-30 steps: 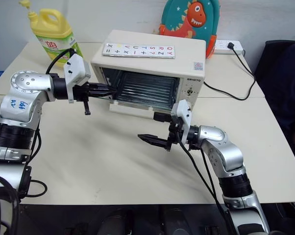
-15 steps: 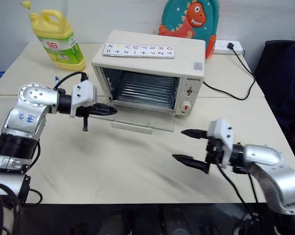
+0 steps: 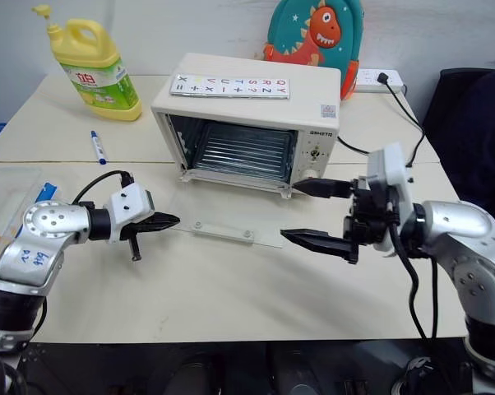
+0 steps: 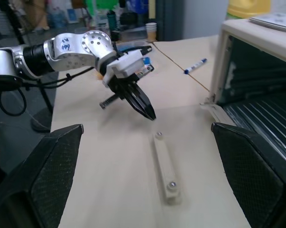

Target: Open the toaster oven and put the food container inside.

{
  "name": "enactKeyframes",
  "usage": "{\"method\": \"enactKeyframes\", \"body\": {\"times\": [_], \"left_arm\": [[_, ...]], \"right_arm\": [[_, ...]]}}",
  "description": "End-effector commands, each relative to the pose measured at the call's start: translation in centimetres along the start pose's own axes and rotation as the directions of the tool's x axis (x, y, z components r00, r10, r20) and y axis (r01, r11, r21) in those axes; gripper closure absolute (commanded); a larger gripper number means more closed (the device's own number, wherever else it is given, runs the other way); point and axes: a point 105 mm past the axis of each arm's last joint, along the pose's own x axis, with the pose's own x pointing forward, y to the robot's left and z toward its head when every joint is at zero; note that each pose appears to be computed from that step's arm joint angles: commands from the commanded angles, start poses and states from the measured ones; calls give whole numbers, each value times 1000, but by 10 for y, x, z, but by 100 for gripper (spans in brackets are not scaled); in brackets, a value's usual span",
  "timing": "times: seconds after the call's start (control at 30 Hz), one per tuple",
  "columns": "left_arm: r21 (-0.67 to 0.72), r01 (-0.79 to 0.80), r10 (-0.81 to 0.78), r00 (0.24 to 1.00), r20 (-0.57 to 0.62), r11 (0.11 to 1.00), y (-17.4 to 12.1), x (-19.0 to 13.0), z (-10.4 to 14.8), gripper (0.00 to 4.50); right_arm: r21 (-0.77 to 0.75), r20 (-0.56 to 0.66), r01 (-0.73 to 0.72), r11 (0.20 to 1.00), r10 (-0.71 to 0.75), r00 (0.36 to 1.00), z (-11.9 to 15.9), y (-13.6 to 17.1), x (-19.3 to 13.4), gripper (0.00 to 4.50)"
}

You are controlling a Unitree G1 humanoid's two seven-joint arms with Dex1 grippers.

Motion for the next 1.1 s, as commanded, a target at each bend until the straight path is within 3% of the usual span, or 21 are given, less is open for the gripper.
{"method": "enactKeyframes", "body": {"times": [0.03, 0.17, 0.27, 0.37, 0.47, 0.63, 0.77, 0.87, 0.93, 1.1], "left_arm": [[-51, -141, 142, 990, 2, 989, 0, -26, 0, 447], [-167, -267, 271, 962, 2, 949, -9, -57, -3, 447], [-428, -387, 445, 895, 40, 817, -23, -96, -3, 447], [-561, -479, 555, 831, -41, 675, -50, -129, -16, 355], [-675, -639, 736, 645, -208, 369, -65, -179, -48, 274], [-745, -661, 839, 455, -298, 94, -56, -209, -60, 125], [-770, -601, 850, 274, -449, -213, -38, -237, -85, 5], [-761, -481, 803, 175, -570, -436, -26, -251, -105, 2], [-740, -391, 756, 147, -637, -547, -15, -253, -113, 2], [-690, -348, 674, 188, -715, -635, 14, -238, -111, 2]], "right_arm": [[-19, 9, -78, 997, 78, 997, 5, -4, 12, 0], [-28, 7, -148, 989, 148, 989, 7, -10, 20, 0], [-31, 1, -216, 976, 216, 976, 7, -14, 27, 0], [-32, -4, -272, 962, 272, 962, 5, -18, 34, 0], [-31, 10, -334, 942, 334, 942, 8, -21, 42, 0], [-18, 22, -378, 926, 378, 926, 11, -25, 46, 0], [-72, 26, -364, 929, 367, 930, 16, -27, 49, 0], [-77, 27, -360, 930, 363, 931, 15, -26, 48, 0], [-77, 25, -356, 931, 359, 933, 13, -24, 46, 0], [-68, 37, -323, 944, 326, 945, 10, -23, 44, 0]]}}
